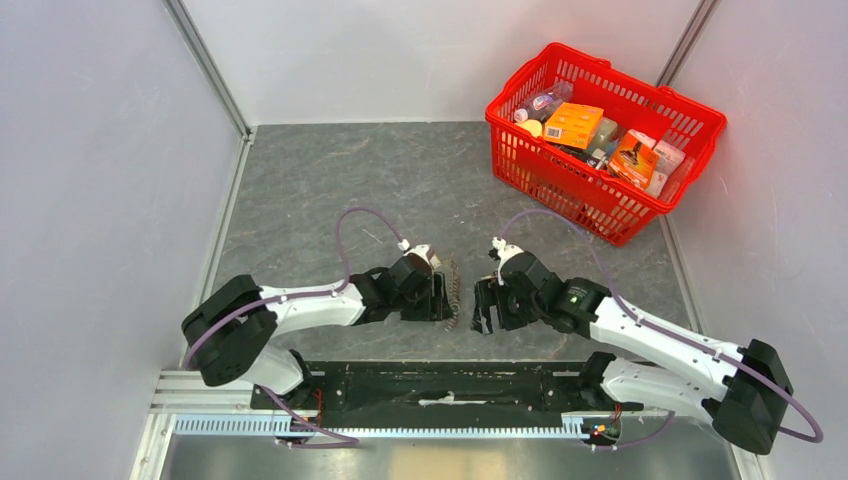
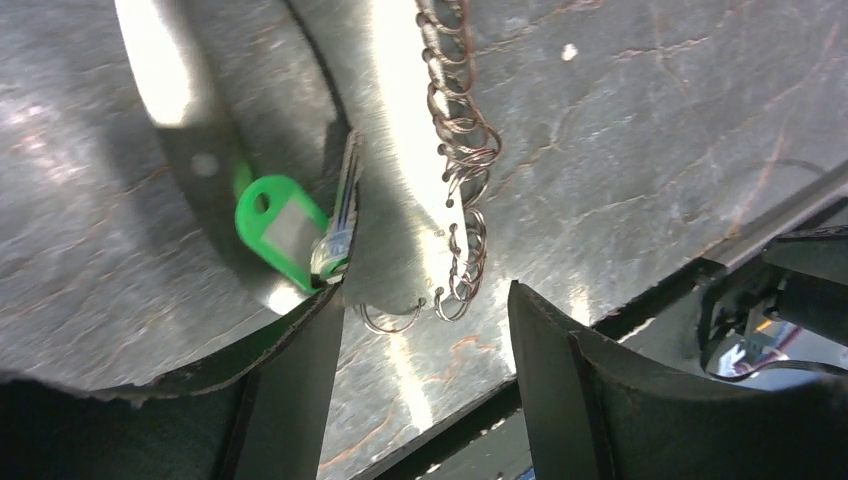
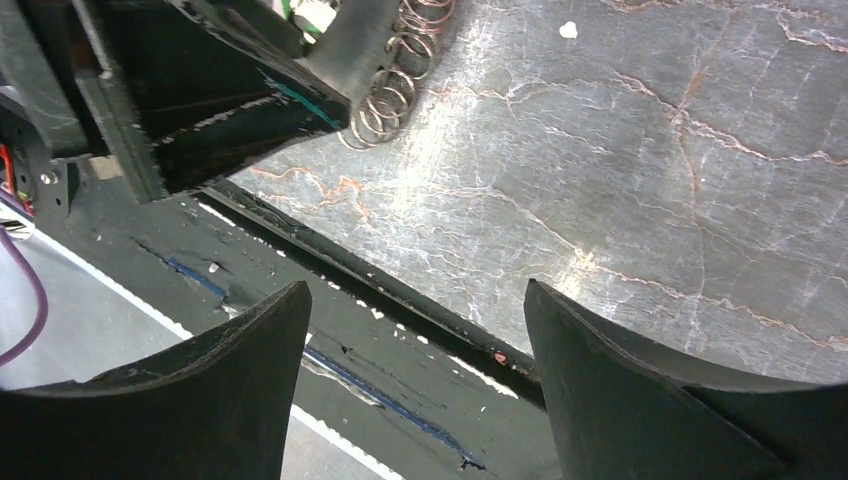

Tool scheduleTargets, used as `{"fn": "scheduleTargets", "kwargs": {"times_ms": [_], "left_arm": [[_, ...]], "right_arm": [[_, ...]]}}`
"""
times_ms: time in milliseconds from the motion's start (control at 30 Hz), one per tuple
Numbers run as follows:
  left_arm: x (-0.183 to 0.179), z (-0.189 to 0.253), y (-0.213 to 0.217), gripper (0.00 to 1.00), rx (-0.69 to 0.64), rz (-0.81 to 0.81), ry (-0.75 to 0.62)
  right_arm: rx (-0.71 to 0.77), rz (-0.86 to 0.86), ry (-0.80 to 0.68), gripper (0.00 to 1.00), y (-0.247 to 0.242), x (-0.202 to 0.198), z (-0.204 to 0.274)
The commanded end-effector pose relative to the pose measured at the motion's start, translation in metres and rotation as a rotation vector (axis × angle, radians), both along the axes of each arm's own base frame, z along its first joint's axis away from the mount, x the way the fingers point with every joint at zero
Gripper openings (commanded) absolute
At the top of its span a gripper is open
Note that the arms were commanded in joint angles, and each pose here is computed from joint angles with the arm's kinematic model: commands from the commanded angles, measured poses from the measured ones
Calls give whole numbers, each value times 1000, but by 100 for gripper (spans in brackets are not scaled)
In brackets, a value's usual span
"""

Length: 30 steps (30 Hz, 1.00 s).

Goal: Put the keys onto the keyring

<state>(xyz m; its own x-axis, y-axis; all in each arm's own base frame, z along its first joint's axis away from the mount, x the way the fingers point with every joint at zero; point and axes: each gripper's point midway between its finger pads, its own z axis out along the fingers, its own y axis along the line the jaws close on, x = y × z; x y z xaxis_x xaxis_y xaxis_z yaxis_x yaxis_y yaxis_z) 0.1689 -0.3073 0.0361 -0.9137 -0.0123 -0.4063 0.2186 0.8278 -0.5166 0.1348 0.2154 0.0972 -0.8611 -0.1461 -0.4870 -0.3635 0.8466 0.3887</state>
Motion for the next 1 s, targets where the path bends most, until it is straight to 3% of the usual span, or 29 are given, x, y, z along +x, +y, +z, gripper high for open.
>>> {"fn": "scheduleTargets", "kwargs": {"times_ms": [0, 400, 767, 967], "left_arm": [[3, -9, 39, 69, 149, 48, -43], [18, 11, 88, 70, 219, 128, -102], [21, 57, 76, 70, 63, 114, -125], [19, 68, 76, 70, 40, 112, -138]], "right_arm": [[-1, -7, -19, 86, 7, 6, -3], [-14, -7, -45, 85, 11, 6, 0], [-78, -110, -164, 85, 15, 47, 22], [-137, -113, -224, 80, 37, 81, 33]]}}
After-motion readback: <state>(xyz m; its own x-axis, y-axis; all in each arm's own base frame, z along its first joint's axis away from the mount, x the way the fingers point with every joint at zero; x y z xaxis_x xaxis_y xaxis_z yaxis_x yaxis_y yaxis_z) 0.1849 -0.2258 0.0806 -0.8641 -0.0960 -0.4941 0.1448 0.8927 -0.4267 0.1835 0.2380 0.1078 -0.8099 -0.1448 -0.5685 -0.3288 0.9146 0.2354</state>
